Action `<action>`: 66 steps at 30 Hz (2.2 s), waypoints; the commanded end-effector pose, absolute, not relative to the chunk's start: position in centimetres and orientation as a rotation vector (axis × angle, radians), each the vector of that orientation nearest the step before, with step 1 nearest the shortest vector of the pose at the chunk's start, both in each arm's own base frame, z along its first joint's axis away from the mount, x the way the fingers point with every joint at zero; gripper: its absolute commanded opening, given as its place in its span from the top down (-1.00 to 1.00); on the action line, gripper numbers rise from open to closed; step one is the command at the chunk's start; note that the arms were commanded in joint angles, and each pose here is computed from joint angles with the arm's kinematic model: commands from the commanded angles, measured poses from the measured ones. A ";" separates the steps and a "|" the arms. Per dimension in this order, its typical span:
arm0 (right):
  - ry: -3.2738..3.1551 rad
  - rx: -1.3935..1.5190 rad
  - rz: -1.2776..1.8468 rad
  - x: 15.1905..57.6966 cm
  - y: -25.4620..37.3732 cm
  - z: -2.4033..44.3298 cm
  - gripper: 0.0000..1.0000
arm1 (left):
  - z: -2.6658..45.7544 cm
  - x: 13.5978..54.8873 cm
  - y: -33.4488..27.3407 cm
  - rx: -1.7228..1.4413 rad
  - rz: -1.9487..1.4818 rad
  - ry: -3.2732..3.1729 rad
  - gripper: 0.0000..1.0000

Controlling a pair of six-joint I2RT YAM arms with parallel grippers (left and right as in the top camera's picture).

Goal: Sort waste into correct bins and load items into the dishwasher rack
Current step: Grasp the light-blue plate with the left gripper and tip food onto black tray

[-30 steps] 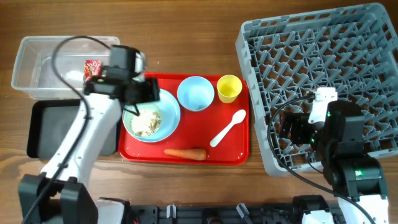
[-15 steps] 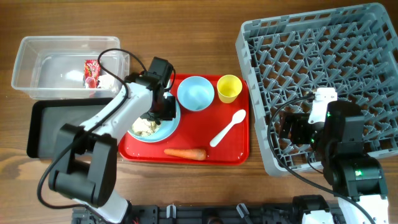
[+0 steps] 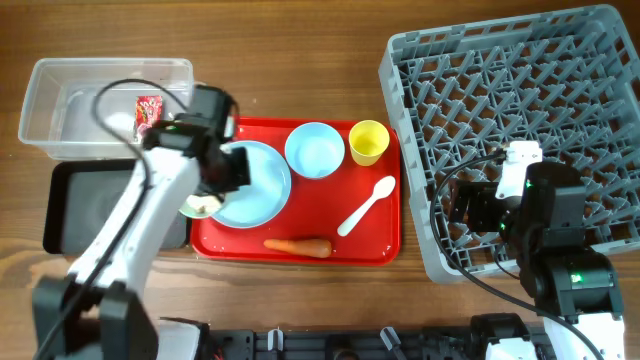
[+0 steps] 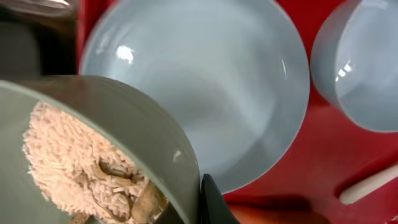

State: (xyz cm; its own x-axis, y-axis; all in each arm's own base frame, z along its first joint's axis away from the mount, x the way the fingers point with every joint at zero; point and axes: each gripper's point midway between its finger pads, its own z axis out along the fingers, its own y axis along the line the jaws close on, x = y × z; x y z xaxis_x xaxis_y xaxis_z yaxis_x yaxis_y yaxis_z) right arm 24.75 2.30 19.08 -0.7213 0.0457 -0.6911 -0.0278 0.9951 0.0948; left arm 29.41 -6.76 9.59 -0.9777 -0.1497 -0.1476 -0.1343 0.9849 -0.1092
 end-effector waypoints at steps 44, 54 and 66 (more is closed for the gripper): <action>2.358 0.033 0.144 25.0 2.4 19.8 -0.99 | 16.4 28.9 9.5 -0.582 -1.262 1.875 0.92; 2.361 0.034 0.144 25.0 2.4 19.8 -1.00 | 17.4 28.8 9.6 -0.595 -1.336 1.810 0.92; 2.358 0.034 0.144 25.0 2.4 19.8 -1.00 | 18.8 28.7 9.1 -0.496 -1.366 1.750 0.92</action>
State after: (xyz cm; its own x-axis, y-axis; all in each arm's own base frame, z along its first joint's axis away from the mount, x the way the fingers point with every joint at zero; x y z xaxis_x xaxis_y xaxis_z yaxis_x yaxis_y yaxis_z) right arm 24.69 2.29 18.99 -0.7249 0.0455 -0.6873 -0.0273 0.9951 0.0946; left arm 28.72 8.86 18.77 -0.5763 -0.7335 -0.3603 0.1700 0.3236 -0.9308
